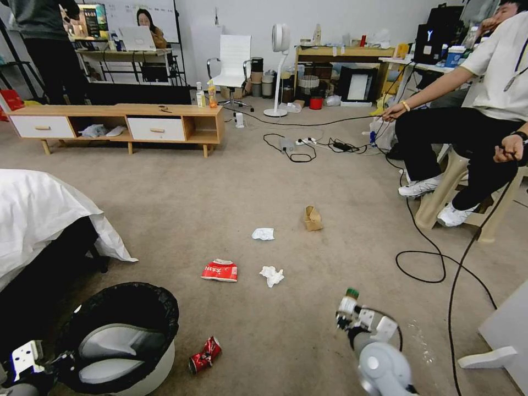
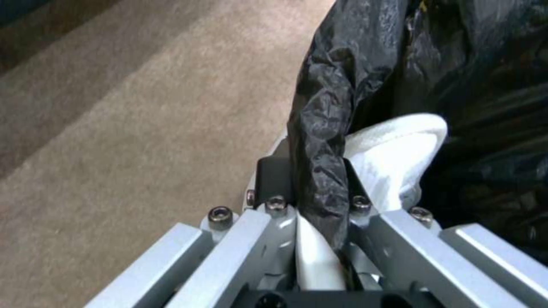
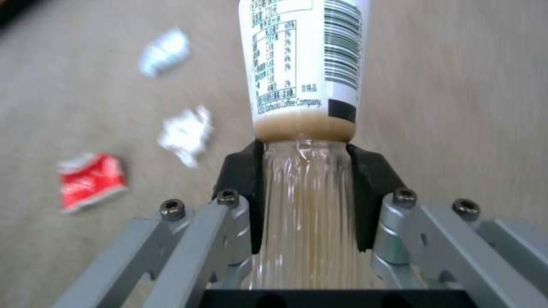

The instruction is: Pick up the trash bin and place the garbage on the floor into it.

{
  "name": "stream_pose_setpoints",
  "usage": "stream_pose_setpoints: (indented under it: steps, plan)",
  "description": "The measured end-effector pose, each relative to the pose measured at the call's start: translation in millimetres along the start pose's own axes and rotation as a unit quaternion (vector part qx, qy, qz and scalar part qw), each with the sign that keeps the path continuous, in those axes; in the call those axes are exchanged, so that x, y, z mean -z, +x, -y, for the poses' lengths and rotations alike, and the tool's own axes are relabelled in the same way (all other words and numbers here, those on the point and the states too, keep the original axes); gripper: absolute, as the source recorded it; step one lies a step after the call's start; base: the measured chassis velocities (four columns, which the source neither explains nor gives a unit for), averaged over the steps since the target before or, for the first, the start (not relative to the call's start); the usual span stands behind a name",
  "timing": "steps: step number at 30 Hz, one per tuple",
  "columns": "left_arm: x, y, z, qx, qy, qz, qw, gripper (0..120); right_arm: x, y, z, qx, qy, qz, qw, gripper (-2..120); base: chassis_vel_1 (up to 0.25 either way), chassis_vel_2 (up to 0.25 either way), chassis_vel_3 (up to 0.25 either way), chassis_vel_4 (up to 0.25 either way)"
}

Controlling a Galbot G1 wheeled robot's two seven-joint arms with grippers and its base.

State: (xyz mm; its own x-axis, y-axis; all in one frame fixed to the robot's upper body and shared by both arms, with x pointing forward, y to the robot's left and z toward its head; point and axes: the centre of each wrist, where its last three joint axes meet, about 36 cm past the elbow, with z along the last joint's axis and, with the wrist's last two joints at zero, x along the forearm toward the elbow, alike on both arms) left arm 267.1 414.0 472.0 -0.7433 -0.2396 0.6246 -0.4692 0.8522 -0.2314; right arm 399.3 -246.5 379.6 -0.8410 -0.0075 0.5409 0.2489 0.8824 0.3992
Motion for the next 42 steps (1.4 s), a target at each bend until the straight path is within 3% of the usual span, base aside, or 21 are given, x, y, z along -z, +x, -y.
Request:
stream_pose_setpoints:
  steps: [1, 3, 7, 9, 12, 18, 20, 21, 23, 24, 26, 28, 32, 35, 42]
  plan:
    - [0.0, 0.0, 0.0, 0.000, 0.000, 0.000, 1.0000, 3, 0, 0, 0, 0.000, 0.000, 0.000, 1.000, 27, 0.000, 0.000, 0.000, 0.000]
    - [5.3, 2.8, 2.8, -0.007, -0.004, 0.005, 1.0000, 3, 25, 32, -11, 0.042, 0.039, 0.046, 0.997, 27, 0.000, 0.000, 0.000, 0.000]
    - [8.5, 5.7, 6.2, -0.014, -0.006, 0.008, 0.9999, 3, 45, 54, -29, 0.096, 0.062, 0.089, 0.989, 27, 0.000, 0.000, 0.000, 0.000]
    - [9.8, 8.3, 10.2, -0.021, -0.008, 0.010, 0.9997, 3, 56, 64, -42, 0.135, 0.070, 0.117, 0.981, 27, 0.000, 0.000, 0.000, 0.000]
    - [10.6, 13.8, 20.3, -0.036, -0.014, 0.010, 0.9992, 3, 75, 81, -75, 0.247, 0.081, 0.169, 0.951, 27, 0.000, 0.000, 0.000, 0.000]
    - [10.0, 15.7, 23.7, -0.040, -0.022, 0.007, 0.9989, 3, 78, 83, -93, 0.304, 0.083, 0.187, 0.930, 27, 0.000, 0.000, 0.000, 0.000]
    - [10.6, 18.1, 27.9, -0.046, -0.035, 0.004, 0.9983, 3, 80, 82, -127, 0.399, 0.091, 0.213, 0.887, 27, 0.000, 0.000, 0.000, 0.000]
    - [10.6, 18.1, 27.9, -0.046, -0.035, 0.004, 0.9983, 3, 80, 82, -127, 0.399, 0.091, 0.213, 0.887, 27, 0.000, 0.000, 0.000, 0.000]
    - [12.5, 19.2, 30.2, -0.049, -0.041, 0.004, 0.9979, 3, 85, 79, -163, 0.472, 0.094, 0.236, 0.844, 27, 0.000, 0.000, 0.000, 0.000]
    - [12.5, 19.2, 30.2, -0.049, -0.041, 0.004, 0.9979, 3, 85, 79, -163, 0.472, 0.094, 0.236, 0.844, 27, 0.000, 0.000, 0.000, 0.000]
    - [13.7, 20.1, 32.2, -0.052, -0.042, 0.004, 0.9977, 3, 82, 72, -197, 0.526, 0.096, 0.245, 0.809, 27, 0.000, 0.000, 0.000, 0.000]
    - [14.4, 20.8, 35.2, -0.058, -0.044, 0.003, 0.9973, 3, 71, 67, -227, 0.565, 0.099, 0.237, 0.785, 27, 0.000, 0.000, 0.000, 0.000]
    - [15.5, 20.7, 36.3, -0.060, -0.044, 0.004, 0.9972, 3, 58, 67, -251, 0.590, 0.100, 0.224, 0.769, 27, 0.000, 0.000, 0.000, 0.000]
    - [17.8, 21.3, 37.6, -0.064, -0.046, 0.004, 0.9969, 3, 36, 70, -292, 0.632, 0.109, 0.207, 0.739, 27, 0.000, 0.000, 0.000, 0.000]
    - [22.8, 21.8, 40.4, -0.071, -0.051, 0.005, 0.9962, 3, 4, 63, -312, 0.664, 0.145, 0.183, 0.710, 27, 0.000, 0.000, 0.000, 0.000]
